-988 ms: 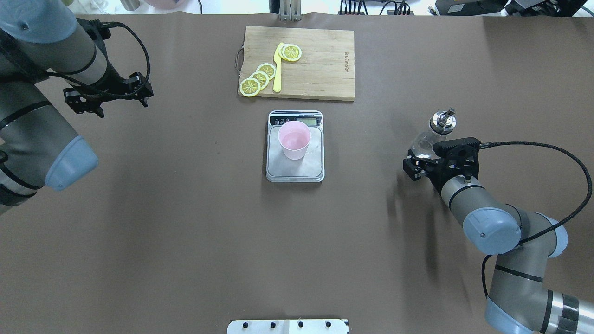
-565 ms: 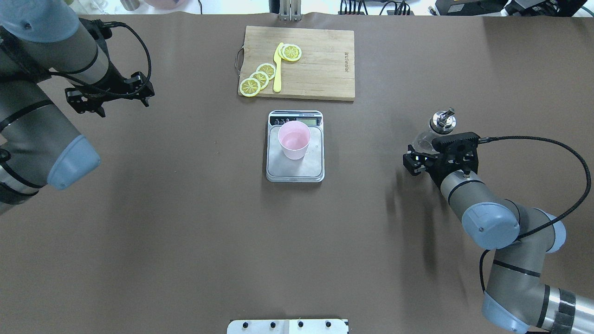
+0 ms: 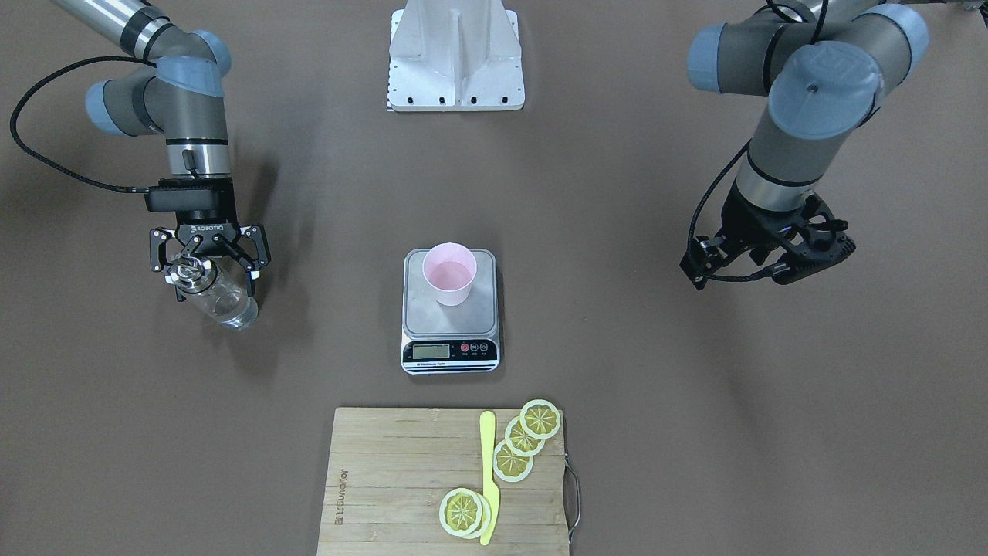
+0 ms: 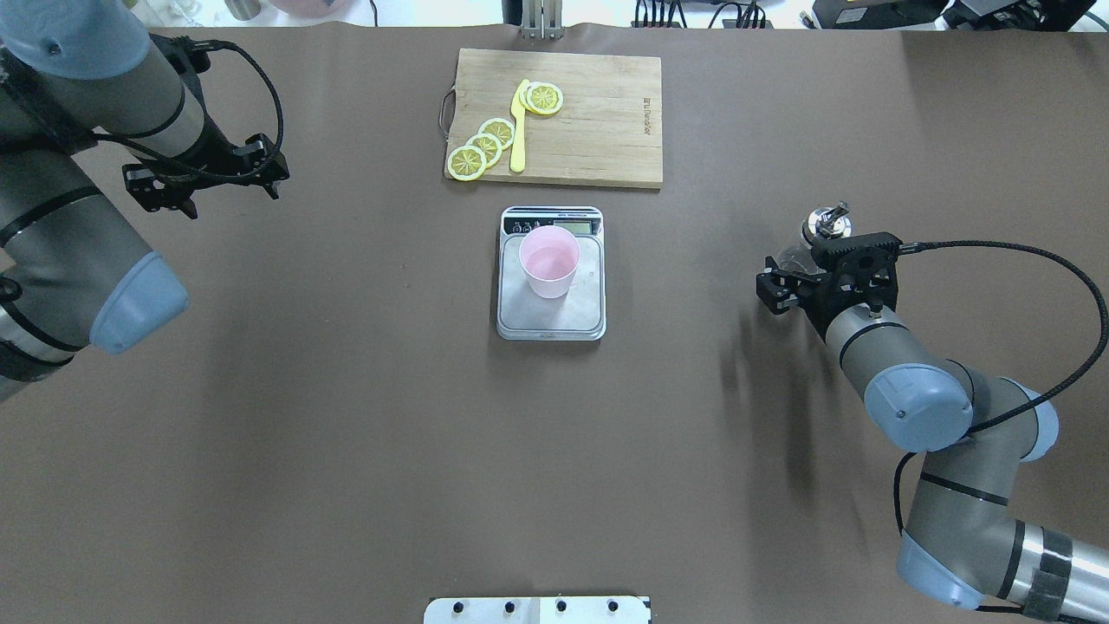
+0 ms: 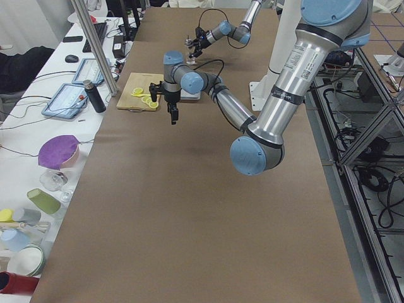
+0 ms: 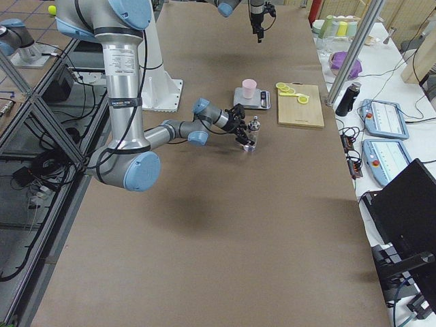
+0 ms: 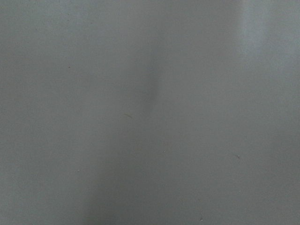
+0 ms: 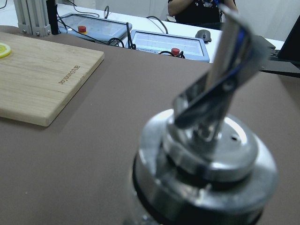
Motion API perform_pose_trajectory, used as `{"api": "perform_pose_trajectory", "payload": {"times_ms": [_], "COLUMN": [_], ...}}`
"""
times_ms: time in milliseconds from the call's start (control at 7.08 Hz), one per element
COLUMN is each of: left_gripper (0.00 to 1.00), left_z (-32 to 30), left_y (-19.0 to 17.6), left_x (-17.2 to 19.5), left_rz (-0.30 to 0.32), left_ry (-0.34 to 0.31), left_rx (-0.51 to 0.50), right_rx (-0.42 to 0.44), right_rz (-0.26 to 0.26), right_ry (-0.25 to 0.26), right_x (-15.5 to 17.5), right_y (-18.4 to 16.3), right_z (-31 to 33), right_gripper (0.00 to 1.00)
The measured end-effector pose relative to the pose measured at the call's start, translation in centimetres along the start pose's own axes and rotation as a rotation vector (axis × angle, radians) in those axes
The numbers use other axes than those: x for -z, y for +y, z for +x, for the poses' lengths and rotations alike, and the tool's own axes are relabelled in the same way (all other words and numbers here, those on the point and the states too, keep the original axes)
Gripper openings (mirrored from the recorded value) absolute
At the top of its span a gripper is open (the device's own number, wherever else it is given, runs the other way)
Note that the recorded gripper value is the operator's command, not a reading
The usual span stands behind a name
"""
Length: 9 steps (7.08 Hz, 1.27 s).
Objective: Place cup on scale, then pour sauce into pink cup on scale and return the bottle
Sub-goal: 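Lift the bottle with the right gripper and carry it over the pink cup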
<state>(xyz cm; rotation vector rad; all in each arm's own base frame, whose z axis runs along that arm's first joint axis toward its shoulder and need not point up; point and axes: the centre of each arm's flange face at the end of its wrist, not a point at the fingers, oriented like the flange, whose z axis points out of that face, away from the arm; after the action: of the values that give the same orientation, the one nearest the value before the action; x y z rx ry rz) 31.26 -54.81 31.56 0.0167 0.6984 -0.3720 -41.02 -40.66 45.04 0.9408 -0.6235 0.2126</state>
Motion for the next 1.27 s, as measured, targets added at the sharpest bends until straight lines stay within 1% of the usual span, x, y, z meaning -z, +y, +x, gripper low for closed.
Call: {"api": "perform_pose_trajectory", "payload": {"times_ms": [141,282,424,565,706,847,988,1129,1271], "left_gripper": [0.98,0.99,0.99,0.98,0.98,0.98,0.99,0.99,0.98], "left_z": [0.0,0.0,0.0,-0.1,-0.2,-0.4,-0.6,-0.7,-0.8], "left_y": [0.0,-0.1,-0.1,-0.1,-0.1,-0.1,-0.1,-0.2,-0.4], "left_x": [0.0,0.0,0.0,0.0,-0.1,-0.3,-0.5,-0.6,-0.5], "left_rz": [0.000,0.001,0.001,0.001,0.001,0.000,-0.002,-0.001,0.000], "left_ry": [0.000,0.000,0.000,0.001,0.001,-0.001,-0.004,-0.005,-0.007], "left_rx": [0.000,0.000,0.000,0.002,0.002,0.003,0.003,0.002,0.001], "right_rx": [-0.009,-0.018,-0.022,-0.013,0.018,0.076,0.156,0.250,0.368], "right_rz": [0.007,0.016,0.021,0.026,0.026,0.018,0.005,0.001,0.009], "right_ry": [-0.007,-0.013,-0.012,-0.011,-0.020,-0.027,-0.006,0.043,0.101], "right_x": [-0.2,-0.5,-0.8,-0.9,-1.0,-0.9,-0.5,0.0,0.5], "right_y": [-0.5,-1.2,-1.7,-2.5,-4.1,-6.4,-8.5,-10.5,-11.7], "right_z": [-0.8,-1.6,-1.7,-1.6,-1.6,-1.4,-1.6,-3.1,-5.6], "right_gripper": [0.59,0.31,0.00,0.00,0.00,0.00,0.00,0.00,0.00]}}
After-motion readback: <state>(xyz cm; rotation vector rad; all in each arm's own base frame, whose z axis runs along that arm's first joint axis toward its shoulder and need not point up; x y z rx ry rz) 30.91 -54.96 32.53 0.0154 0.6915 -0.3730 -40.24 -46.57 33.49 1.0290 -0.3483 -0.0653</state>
